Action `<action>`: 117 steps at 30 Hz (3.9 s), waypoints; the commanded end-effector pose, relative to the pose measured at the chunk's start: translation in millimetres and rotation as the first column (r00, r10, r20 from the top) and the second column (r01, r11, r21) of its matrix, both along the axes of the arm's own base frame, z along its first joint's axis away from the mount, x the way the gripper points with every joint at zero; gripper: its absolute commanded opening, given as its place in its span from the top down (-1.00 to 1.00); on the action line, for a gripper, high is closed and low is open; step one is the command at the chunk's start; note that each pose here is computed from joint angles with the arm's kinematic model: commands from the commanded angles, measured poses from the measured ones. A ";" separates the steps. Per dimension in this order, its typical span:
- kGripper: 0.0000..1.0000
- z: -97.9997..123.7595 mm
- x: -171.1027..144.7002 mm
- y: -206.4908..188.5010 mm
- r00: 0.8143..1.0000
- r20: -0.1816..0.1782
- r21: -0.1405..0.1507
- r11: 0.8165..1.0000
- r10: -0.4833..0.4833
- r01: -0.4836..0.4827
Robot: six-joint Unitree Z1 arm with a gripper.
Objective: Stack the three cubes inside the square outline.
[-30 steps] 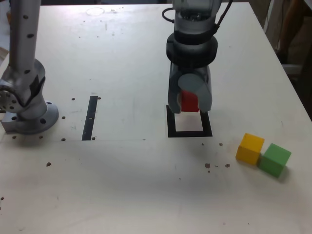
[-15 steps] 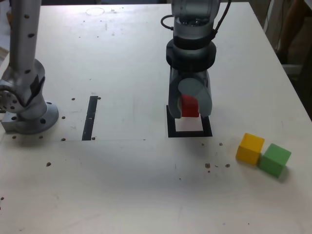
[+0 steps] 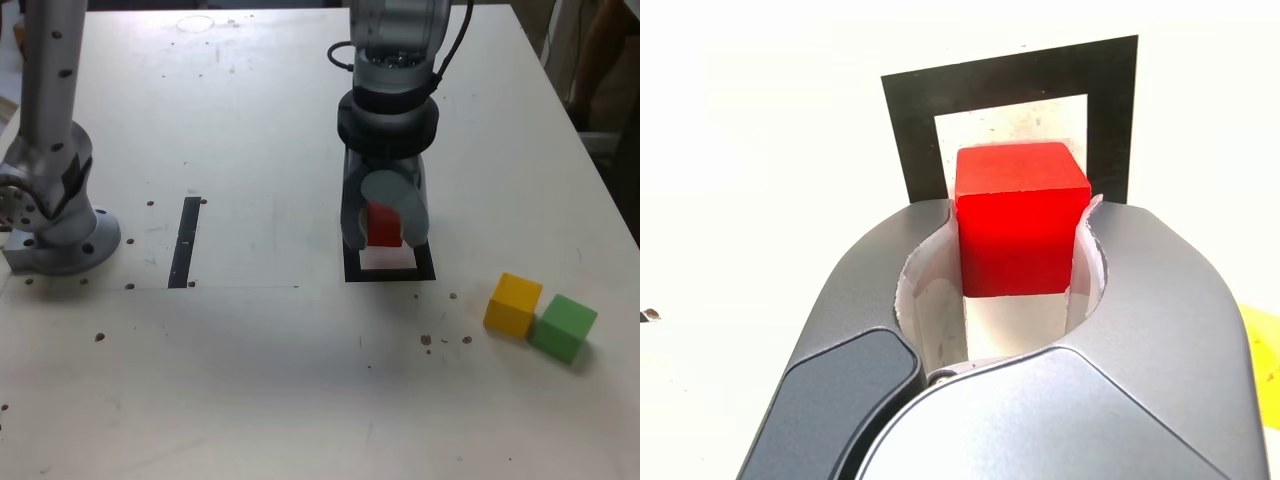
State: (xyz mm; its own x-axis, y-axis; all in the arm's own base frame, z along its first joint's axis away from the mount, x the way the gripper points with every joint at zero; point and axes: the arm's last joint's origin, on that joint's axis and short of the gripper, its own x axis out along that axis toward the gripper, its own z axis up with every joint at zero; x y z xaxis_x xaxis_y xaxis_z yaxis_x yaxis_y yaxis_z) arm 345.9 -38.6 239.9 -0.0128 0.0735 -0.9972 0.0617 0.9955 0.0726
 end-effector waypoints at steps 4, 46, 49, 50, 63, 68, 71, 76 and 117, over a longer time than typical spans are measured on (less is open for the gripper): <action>0.39 1.1 -2.0 -1.3 1.000 0.003 -0.011 1.000 -0.005 0.005; -0.87 24.5 -21.1 -8.7 0.999 -0.030 0.040 0.998 -0.045 0.046; -0.90 42.9 -23.4 -14.4 0.994 -0.033 0.090 0.990 -0.103 0.106; -0.92 47.7 -23.1 -16.5 0.991 -0.036 0.104 0.986 -0.131 0.134; -0.98 62.9 5.7 -29.2 0.870 -0.082 0.141 0.859 -0.486 0.493; -0.98 55.5 25.4 -33.5 0.759 -0.112 0.138 0.746 -0.642 0.651; -0.98 56.7 36.2 -36.0 0.660 -0.103 0.151 0.644 -0.744 0.750; -0.93 55.3 49.6 -38.4 0.529 -0.106 0.178 0.507 -0.842 0.843; -0.82 7.6 79.9 -80.0 -0.398 -0.268 0.046 -0.424 -0.877 0.904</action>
